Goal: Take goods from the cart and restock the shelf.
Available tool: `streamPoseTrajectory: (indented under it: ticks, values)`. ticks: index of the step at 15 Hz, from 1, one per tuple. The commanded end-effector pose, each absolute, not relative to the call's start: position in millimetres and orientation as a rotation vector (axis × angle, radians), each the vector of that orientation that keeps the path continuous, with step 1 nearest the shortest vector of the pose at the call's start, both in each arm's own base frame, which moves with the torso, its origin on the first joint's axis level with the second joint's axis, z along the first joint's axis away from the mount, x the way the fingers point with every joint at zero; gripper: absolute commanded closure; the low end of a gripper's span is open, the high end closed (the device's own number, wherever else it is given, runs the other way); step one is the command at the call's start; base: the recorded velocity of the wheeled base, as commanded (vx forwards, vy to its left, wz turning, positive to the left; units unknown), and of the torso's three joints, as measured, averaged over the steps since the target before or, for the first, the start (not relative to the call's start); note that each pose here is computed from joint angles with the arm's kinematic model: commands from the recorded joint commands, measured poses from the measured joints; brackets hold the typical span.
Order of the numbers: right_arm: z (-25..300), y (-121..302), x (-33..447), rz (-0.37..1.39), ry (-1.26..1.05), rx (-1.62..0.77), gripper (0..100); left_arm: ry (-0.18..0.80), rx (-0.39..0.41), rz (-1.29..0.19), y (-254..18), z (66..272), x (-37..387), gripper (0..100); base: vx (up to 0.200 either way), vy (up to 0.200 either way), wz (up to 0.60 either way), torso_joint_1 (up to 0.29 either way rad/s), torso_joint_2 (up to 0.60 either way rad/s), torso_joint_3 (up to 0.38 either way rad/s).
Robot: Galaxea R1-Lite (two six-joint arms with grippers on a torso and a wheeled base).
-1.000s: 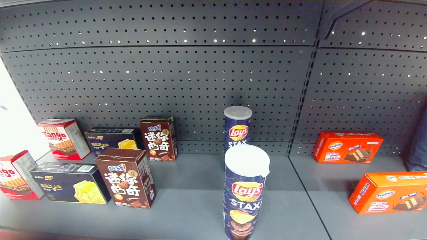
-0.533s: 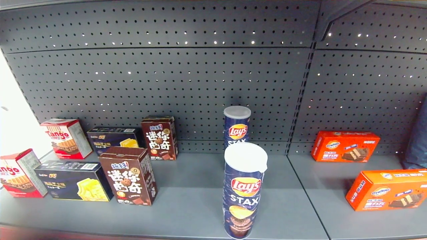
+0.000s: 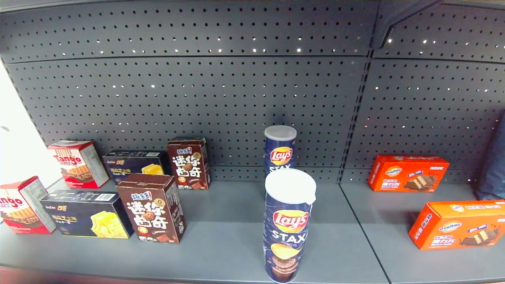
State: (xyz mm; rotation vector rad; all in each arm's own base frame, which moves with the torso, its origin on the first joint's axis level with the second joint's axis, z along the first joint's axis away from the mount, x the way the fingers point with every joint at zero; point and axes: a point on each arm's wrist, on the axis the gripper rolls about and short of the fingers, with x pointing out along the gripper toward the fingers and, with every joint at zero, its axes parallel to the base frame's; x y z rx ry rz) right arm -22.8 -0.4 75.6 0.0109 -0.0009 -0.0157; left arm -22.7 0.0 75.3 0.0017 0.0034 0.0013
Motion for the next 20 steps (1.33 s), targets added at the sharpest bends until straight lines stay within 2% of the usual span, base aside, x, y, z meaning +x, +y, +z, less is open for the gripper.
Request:
streamPoseTrajectory:
  ticks: [1, 9, 11, 20]
  values:
    - [75.6, -0.4, -22.8, -0.015, -0.002, 0.011, 0, 0.003, 0.002, 0.002, 0.0, 75.4, -22.7, 0, 0.000, 0.000, 0.00, 0.000, 0.00, 0.000]
    - [75.6, -0.4, -22.8, -0.015, -0.002, 0.011, 0, 0.003, 0.002, 0.002, 0.0, 75.4, -22.7, 0, 0.000, 0.000, 0.00, 0.000, 0.00, 0.000]
    - [75.6, -0.4, -22.8, -0.015, -0.002, 0.011, 0, 0.003, 0.000, 0.002, 0.0, 75.4, -22.7, 0, -0.200, 0.000, 0.00, 0.002, 0.00, -0.005]
    - [75.6, -0.4, -22.8, -0.015, -0.002, 0.011, 0, 0.003, 0.002, 0.002, 0.0, 75.4, -22.7, 0, 0.000, 0.000, 0.00, 0.000, 0.00, 0.000]
